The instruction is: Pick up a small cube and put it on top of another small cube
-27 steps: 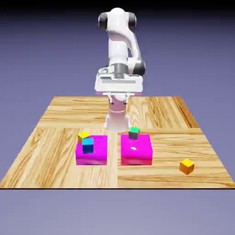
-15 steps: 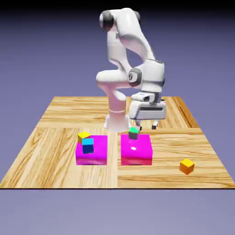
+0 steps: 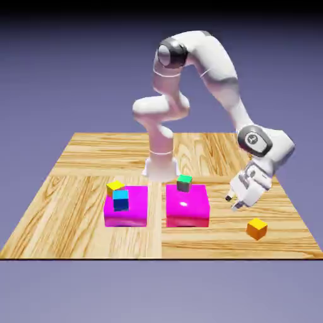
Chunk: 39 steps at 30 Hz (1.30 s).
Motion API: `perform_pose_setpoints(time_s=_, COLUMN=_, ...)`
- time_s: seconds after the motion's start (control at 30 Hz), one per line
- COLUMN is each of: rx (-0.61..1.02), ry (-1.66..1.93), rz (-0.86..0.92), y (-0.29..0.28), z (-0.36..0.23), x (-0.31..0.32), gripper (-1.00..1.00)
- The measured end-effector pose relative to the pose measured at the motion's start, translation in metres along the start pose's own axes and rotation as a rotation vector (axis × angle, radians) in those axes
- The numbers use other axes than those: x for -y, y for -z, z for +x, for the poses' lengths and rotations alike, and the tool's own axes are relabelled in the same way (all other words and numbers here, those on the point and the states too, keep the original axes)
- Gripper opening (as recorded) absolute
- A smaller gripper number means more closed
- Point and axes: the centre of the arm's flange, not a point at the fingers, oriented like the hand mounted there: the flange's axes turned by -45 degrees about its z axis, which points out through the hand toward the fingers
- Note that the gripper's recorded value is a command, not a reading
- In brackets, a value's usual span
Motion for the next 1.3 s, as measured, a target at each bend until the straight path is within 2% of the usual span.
perform_pose_setpoints(time_s=0.53, rx=0.487, ry=0.414, rz=-0.359, y=0.026, z=0.174, x=0.079, gripper=0.0)
perform_pose_setpoints(time_s=0.77, rx=0.536, ry=0.478, rz=-0.386, y=-0.008, z=0.185, x=0.087, gripper=0.0)
perform_pose_setpoints(time_s=1.03, rx=0.506, ry=0.433, rz=-0.373, y=-0.028, z=0.175, x=0.068, gripper=0.0)
perform_pose_setpoints(time_s=1.07, rx=0.499, ry=0.418, rz=-0.367, y=-0.029, z=0.172, x=0.063, gripper=-1.0)
perform_pose_setpoints(time_s=1.3, rx=0.531, ry=0.479, rz=-0.388, y=-0.021, z=0.184, x=0.083, gripper=-1.0)
